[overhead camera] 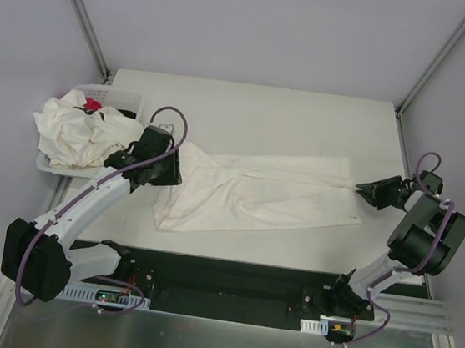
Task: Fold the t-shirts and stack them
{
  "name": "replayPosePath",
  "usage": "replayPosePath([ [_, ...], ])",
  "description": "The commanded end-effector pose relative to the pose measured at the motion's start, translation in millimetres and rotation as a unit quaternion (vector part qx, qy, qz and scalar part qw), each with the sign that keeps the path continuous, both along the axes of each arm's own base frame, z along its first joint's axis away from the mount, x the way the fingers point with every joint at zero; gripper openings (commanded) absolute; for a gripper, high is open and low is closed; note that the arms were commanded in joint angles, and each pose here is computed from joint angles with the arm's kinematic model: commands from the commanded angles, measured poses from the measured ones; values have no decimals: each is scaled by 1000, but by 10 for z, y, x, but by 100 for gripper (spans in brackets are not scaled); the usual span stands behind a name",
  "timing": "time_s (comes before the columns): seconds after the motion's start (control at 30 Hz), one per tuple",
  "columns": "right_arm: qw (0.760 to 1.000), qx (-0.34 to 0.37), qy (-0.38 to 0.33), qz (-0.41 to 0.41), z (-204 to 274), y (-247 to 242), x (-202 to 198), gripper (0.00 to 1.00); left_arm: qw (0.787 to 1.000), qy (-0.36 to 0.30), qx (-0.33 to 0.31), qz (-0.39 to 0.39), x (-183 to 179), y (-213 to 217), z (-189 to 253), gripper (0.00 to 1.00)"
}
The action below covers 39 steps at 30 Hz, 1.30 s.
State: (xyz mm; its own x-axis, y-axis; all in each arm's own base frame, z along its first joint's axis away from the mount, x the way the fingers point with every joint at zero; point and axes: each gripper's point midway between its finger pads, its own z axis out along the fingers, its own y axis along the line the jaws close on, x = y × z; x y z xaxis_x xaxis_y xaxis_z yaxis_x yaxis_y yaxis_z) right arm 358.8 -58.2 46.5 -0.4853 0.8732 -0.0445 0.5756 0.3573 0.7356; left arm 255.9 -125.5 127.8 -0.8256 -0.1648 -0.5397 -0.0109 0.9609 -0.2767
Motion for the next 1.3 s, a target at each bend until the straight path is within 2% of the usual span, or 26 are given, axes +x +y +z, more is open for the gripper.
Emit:
replayPosePath([
  [0.0,998,-51,-32,-24,280,-201,10,26,1000,-17,1,17,-39,43,14,44],
  [0.1,995,-85,-29,-48,355,-328,-55,27,999,-25,-3,27,-83,83,26,57],
  [0.17,993,-103,-34,-54,446,-373,-70,27,999,-35,0,30,-76,108,68,58],
  [0.33,993,-95,-69,-32,697,-256,85,28,997,-69,6,39,106,117,278,58],
  [0.47,993,-92,-75,-13,713,-93,189,28,996,-81,-7,39,306,-4,295,58],
  [0.63,994,-75,-75,30,607,224,362,27,995,-93,-17,43,608,-180,311,57],
  [0.97,994,-56,-56,73,342,657,595,26,996,-73,-31,27,1036,-579,74,57],
  [1.27,993,-44,-60,90,271,845,784,26,995,-92,-44,-9,1360,-946,222,57],
])
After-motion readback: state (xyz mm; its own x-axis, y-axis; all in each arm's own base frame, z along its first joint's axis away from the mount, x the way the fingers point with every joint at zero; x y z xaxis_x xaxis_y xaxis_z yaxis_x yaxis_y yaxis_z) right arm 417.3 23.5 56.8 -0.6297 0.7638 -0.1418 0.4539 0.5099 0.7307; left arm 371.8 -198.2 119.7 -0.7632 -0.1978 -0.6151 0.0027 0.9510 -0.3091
